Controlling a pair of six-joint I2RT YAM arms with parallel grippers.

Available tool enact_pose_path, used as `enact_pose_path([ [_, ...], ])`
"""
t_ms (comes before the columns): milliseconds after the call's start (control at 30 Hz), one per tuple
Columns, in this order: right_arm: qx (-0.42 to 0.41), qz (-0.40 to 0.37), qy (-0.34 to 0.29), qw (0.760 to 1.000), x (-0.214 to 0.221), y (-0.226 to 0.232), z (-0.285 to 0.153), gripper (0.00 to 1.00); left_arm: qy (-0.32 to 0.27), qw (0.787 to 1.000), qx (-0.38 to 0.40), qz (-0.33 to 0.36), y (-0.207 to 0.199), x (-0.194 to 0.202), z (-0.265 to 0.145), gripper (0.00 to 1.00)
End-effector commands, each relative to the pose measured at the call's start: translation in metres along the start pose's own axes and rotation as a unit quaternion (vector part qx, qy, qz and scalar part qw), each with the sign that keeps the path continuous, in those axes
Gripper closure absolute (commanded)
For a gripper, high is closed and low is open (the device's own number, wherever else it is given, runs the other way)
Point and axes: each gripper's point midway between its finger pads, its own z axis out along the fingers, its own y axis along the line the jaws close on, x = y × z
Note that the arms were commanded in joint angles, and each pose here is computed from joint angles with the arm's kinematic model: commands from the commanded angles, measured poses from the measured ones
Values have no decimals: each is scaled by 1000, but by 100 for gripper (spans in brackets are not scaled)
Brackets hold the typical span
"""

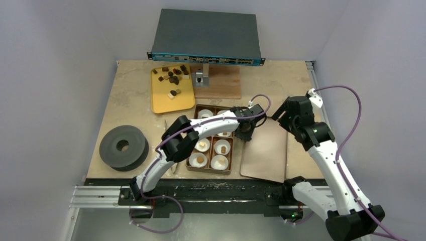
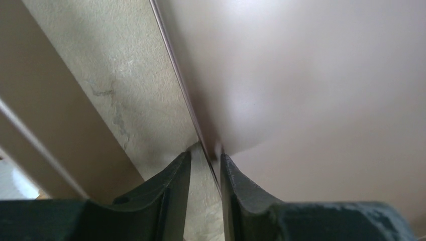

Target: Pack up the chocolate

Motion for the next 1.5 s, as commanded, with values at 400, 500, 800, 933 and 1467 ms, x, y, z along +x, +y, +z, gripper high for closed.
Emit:
enact_pose_path([
  [400,-24,-7,-4,1000,-5,10,-3,33,-63,998,-5,-18,11,-51,-33,100],
  [500,-19,-9,-1,1000,-2,7,1,33,-80,996,12,-22,10,-67,-56,100],
  [800,-2,-21,9,1000,8,1,13,30,-113,992,43,-41,15,-91,-105,100],
  [933,-5,-29,22,999,17,2,20,28,-116,991,38,-45,26,-94,-118,100],
  [1467,-97,-73,82,989,56,26,40,11,-108,991,44,-67,103,-75,-160,100],
])
